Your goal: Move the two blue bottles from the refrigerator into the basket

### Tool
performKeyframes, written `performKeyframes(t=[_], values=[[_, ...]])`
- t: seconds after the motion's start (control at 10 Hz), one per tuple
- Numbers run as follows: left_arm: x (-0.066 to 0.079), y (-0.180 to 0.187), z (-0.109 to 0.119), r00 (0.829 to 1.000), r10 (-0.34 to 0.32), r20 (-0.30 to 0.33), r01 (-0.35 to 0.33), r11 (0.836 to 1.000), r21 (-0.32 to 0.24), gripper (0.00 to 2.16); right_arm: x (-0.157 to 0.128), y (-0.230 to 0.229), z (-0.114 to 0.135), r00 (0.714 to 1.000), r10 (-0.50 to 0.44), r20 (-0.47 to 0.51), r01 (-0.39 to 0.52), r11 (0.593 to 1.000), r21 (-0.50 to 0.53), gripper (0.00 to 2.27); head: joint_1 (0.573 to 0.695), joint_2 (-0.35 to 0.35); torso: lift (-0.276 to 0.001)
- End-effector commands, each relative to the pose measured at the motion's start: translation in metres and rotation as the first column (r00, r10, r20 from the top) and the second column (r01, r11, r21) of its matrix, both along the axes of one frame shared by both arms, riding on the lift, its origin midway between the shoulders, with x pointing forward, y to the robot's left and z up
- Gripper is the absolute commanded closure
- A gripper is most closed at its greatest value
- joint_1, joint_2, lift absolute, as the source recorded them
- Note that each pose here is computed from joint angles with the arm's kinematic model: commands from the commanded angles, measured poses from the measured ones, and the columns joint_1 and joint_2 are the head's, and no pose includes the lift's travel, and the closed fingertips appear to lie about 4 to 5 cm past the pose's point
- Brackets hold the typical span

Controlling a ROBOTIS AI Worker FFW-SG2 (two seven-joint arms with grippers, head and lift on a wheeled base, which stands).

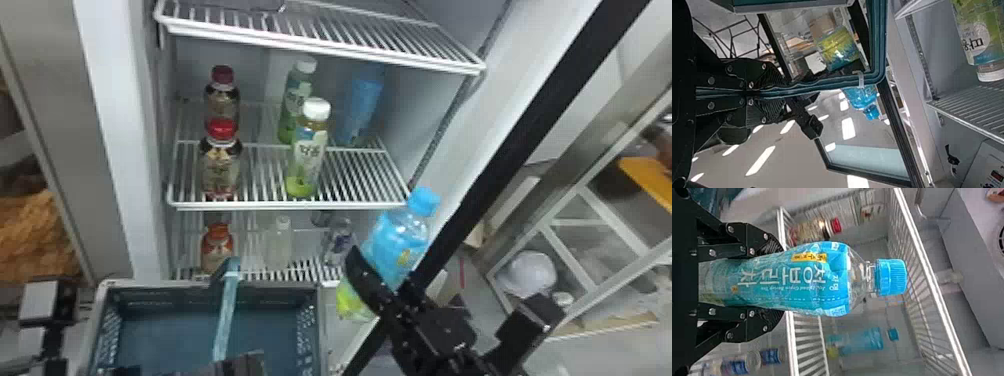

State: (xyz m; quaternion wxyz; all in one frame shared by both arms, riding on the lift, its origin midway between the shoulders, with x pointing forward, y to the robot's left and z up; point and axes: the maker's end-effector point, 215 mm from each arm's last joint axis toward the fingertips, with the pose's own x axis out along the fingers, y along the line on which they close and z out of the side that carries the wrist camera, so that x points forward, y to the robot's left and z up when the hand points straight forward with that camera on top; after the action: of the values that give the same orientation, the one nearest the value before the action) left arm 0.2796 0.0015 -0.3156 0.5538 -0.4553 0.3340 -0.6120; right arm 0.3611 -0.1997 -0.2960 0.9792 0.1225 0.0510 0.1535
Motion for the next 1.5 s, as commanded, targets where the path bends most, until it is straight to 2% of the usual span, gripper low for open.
performKeyframes(t=[0.0, 0.3, 0.4, 0.6, 0.7, 0.9, 1.1, 1.4], values=[[0.0, 0.0, 0.0, 1.0, 0.0, 0.0, 0.0, 1.0, 0.0, 1.17, -0.008, 0.03, 0.004, 0.998, 0.063, -0.013, -0.062, 0.996, 0.059, 0.84, 0.695, -0.35, 0.0], [0.0, -0.001, 0.001, 1.0, -0.001, 0.002, 0.001, 1.0, 0.0, 1.17, -0.014, 0.065, -0.014, 0.987, 0.15, -0.054, -0.142, 0.981, 0.129, 0.83, 0.695, -0.278, 0.0], [0.001, 0.0, 0.001, 1.0, 0.0, 0.002, 0.0, 1.0, -0.002, 1.17, -0.013, 0.069, -0.019, 0.983, 0.17, -0.063, -0.16, 0.978, 0.132, 0.76, 0.695, -0.259, 0.0], [0.001, 0.0, 0.001, 1.0, 0.0, 0.002, 0.0, 1.0, -0.002, 1.17, -0.014, 0.072, -0.026, 0.981, 0.183, -0.071, -0.171, 0.975, 0.145, 0.39, 0.695, -0.238, 0.0], [0.0, 0.0, 0.0, 1.0, 0.0, 0.0, 0.0, 1.0, -0.002, 1.17, -0.012, 0.07, -0.022, 0.982, 0.179, -0.058, -0.17, 0.975, 0.14, 0.3, 0.695, -0.236, 0.0], [0.0, 0.001, 0.0, 1.0, 0.003, -0.002, -0.003, 1.0, -0.003, 1.17, -0.006, 0.056, -0.009, 0.991, 0.136, -0.007, -0.134, 0.982, 0.135, 0.24, 0.695, -0.238, 0.0], [0.0, 0.001, 0.0, 1.0, 0.003, -0.002, -0.003, 1.0, -0.003, 1.17, 0.01, 0.019, 0.005, 0.997, 0.049, 0.063, -0.055, 0.993, 0.1, 0.24, 0.695, -0.256, 0.0], [0.0, 0.001, 0.0, 1.0, 0.003, -0.002, -0.003, 1.0, -0.003, 1.17, 0.031, -0.031, 0.032, 0.985, -0.063, 0.16, 0.059, 0.998, 0.03, 0.24, 0.695, -0.343, 0.0]])
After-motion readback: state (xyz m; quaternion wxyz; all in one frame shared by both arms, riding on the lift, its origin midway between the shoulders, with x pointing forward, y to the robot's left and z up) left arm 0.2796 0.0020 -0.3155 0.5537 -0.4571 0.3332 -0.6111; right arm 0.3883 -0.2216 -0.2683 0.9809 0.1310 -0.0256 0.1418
